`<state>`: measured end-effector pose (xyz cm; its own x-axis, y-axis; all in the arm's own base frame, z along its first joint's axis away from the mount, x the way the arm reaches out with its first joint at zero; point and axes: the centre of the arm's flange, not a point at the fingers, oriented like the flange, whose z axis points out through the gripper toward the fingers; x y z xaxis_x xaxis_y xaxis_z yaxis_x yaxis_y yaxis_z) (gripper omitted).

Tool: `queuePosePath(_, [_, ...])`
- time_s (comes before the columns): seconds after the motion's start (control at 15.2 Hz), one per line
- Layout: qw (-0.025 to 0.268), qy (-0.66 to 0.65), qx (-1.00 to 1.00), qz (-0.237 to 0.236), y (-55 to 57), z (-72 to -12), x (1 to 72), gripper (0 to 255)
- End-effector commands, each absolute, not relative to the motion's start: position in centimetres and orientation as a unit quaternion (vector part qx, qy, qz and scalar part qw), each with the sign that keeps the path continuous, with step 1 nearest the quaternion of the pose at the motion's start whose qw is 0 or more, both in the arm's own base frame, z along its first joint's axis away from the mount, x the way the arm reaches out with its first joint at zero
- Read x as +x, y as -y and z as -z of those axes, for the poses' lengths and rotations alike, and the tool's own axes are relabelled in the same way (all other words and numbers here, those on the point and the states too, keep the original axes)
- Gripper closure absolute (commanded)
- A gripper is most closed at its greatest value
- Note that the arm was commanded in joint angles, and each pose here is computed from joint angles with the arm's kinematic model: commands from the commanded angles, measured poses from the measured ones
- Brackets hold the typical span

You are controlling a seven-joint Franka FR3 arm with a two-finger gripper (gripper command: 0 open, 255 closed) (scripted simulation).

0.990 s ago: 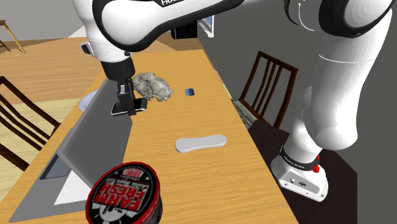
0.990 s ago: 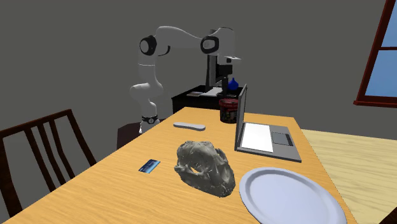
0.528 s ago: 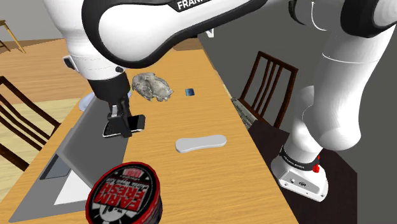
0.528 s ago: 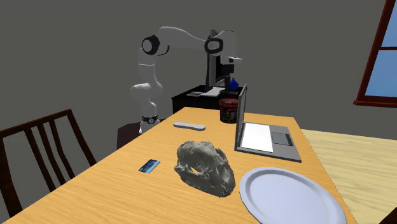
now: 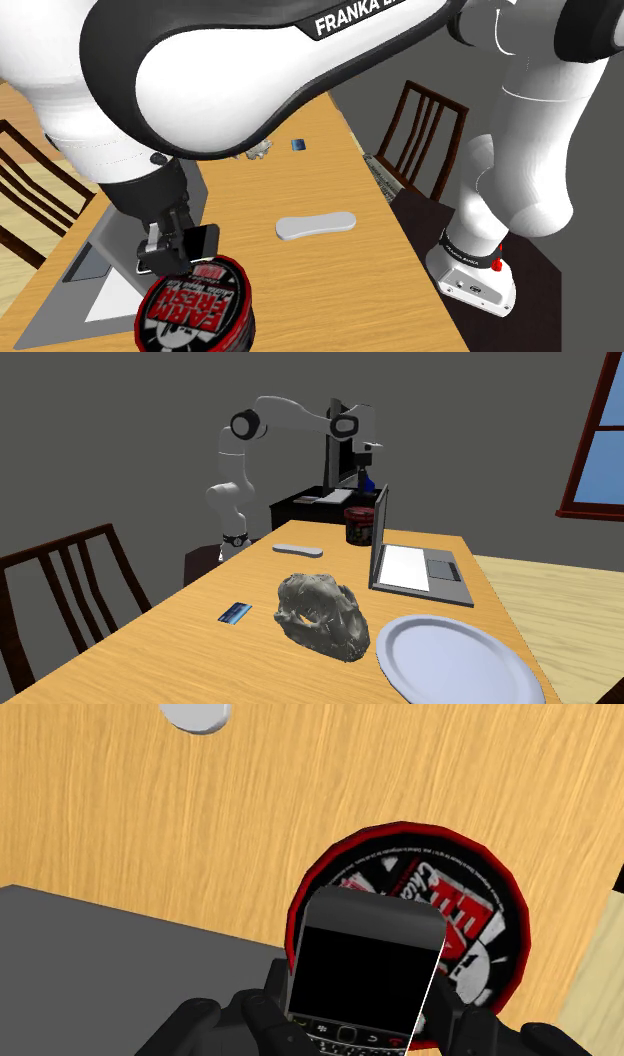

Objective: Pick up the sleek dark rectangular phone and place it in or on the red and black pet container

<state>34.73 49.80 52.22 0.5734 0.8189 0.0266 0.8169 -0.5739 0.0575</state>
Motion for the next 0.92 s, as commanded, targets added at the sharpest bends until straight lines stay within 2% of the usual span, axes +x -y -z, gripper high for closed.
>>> queuePosePath(0.0, [0.019,-0.460,0.887,-0.025,-51.5,-52.6,32.6,255])
queuePosePath(0.86, [0.019,-0.460,0.887,-0.025,-52.2,-46.3,31.9,255])
